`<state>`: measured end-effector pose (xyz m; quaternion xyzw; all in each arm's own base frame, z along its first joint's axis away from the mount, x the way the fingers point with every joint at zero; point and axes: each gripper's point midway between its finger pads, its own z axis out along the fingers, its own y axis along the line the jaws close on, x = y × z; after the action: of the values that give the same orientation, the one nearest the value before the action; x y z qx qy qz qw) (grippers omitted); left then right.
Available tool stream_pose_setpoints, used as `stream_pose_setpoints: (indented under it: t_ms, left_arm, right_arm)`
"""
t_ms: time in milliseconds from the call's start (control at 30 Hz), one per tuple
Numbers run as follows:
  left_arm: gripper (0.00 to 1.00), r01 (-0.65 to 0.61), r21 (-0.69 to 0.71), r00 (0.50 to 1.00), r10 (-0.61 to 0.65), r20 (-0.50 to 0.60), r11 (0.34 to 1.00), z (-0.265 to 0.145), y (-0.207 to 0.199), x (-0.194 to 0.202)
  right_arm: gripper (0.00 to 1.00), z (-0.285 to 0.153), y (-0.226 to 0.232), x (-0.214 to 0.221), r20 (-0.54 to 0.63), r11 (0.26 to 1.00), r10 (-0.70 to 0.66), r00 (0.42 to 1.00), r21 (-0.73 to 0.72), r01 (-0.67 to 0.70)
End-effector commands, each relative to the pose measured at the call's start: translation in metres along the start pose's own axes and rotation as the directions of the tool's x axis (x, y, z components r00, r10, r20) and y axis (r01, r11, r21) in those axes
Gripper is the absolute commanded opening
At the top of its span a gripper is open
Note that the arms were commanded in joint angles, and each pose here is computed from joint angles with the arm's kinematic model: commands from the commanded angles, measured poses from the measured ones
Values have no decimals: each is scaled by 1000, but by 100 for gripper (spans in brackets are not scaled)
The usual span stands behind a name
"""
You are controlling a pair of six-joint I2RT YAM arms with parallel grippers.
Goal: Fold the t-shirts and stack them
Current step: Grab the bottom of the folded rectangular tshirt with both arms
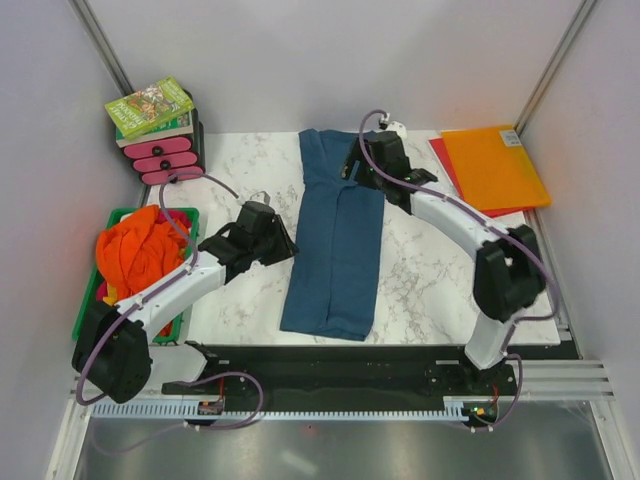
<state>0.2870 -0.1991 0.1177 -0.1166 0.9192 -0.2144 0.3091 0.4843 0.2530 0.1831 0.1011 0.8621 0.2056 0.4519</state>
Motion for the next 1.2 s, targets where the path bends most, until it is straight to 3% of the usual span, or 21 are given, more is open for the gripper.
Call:
stream_pose_setpoints:
  t_ms: [0, 33, 67, 133, 167, 267, 433, 767, 1167]
  left_arm:
    - [40, -11, -29, 998, 9, -61, 1000, -8, 22, 38]
    - [38, -6, -22, 997, 5, -78, 1000, -11, 27, 48]
    - [37, 5, -16, 996, -7, -88, 1000, -12, 27, 54]
    - [34, -15, 2, 995, 15, -97, 1000, -19, 27, 69]
    - [34, -24, 8, 995, 24, -93, 1000, -21, 26, 72]
    - [34, -50, 26, 996, 52, -75, 998, -29, 26, 78]
    - [34, -67, 7, 996, 67, -66, 998, -31, 34, 80]
    - [34, -96, -92, 977, 76, -200, 991, -12, 54, 107]
    - [36, -102, -158, 964, 58, -259, 982, 5, 59, 115]
  right_arm:
    - [77, -60, -6, 34, 4, 1000, 11, 1000, 26, -11]
    - [70, -67, -26, 68, -47, 997, -5, 999, 70, 8]
    - [51, -76, -27, 80, -54, 997, -4, 999, 75, 8]
    - [34, -98, -32, 116, -79, 995, -34, 996, 91, 41]
    - [18, -107, -32, 122, -77, 995, -33, 997, 90, 40]
    - [0, -119, -41, 160, -129, 993, -42, 991, 106, 55]
    - [0, -118, -58, 196, -178, 984, -53, 983, 160, 82]
    - [0, -100, -95, 242, -279, 950, -61, 958, 277, 141]
    - [4, -87, -123, 235, -288, 921, -46, 957, 358, 152]
